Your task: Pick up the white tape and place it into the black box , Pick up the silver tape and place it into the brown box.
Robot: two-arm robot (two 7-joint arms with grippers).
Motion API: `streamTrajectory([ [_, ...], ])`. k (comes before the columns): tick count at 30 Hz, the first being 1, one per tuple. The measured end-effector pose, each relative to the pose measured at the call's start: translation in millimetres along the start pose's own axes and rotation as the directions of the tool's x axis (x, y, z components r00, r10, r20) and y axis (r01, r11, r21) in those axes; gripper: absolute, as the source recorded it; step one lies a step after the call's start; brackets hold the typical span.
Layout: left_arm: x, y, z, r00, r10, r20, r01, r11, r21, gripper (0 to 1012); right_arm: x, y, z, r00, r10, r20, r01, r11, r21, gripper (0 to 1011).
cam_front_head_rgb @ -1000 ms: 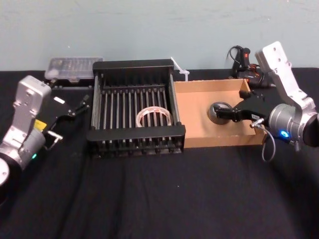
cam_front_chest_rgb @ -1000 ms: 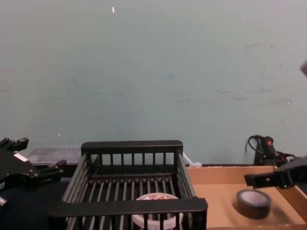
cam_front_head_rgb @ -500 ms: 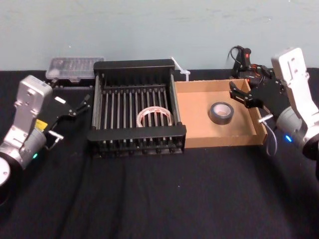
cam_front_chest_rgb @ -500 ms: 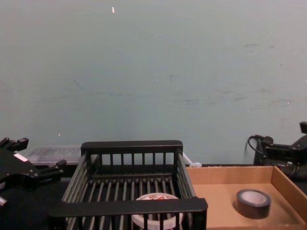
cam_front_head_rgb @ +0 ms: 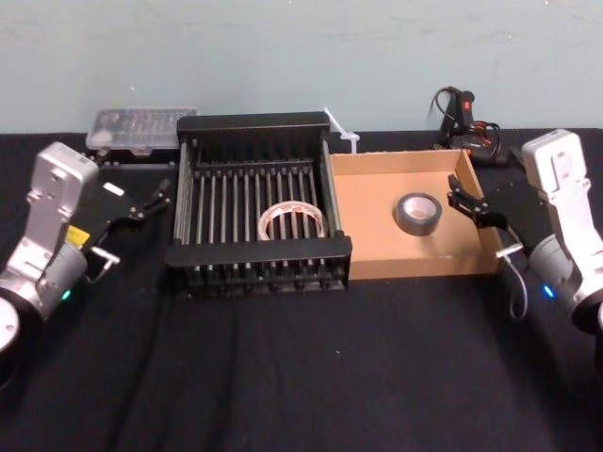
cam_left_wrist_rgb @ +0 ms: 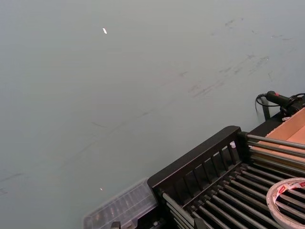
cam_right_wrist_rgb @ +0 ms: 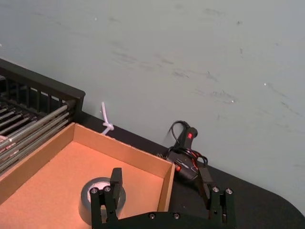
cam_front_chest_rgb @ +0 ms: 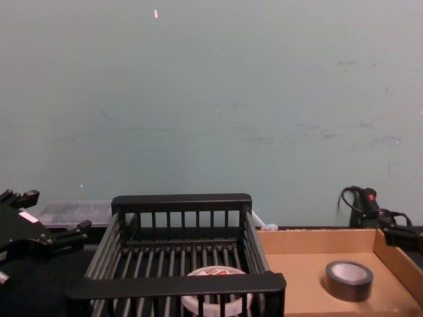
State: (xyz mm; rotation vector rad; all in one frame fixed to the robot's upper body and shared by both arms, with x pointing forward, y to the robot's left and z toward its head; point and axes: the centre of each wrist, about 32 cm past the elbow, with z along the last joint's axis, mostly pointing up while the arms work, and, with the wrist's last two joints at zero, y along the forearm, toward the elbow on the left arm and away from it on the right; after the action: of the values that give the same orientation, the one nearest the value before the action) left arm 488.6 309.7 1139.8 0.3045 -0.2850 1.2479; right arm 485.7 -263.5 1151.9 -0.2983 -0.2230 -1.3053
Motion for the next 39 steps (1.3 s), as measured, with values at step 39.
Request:
streamTrajectory([
  [39, 0.0, 0.0, 0.0, 1.0000, 0.000, 0.000, 0.000, 1.0000, 0.000, 1001, 0.2, 0.1, -0.8, 1.000, -0.005, -0.001, 0.005, 1.000, -0.005, 1002],
])
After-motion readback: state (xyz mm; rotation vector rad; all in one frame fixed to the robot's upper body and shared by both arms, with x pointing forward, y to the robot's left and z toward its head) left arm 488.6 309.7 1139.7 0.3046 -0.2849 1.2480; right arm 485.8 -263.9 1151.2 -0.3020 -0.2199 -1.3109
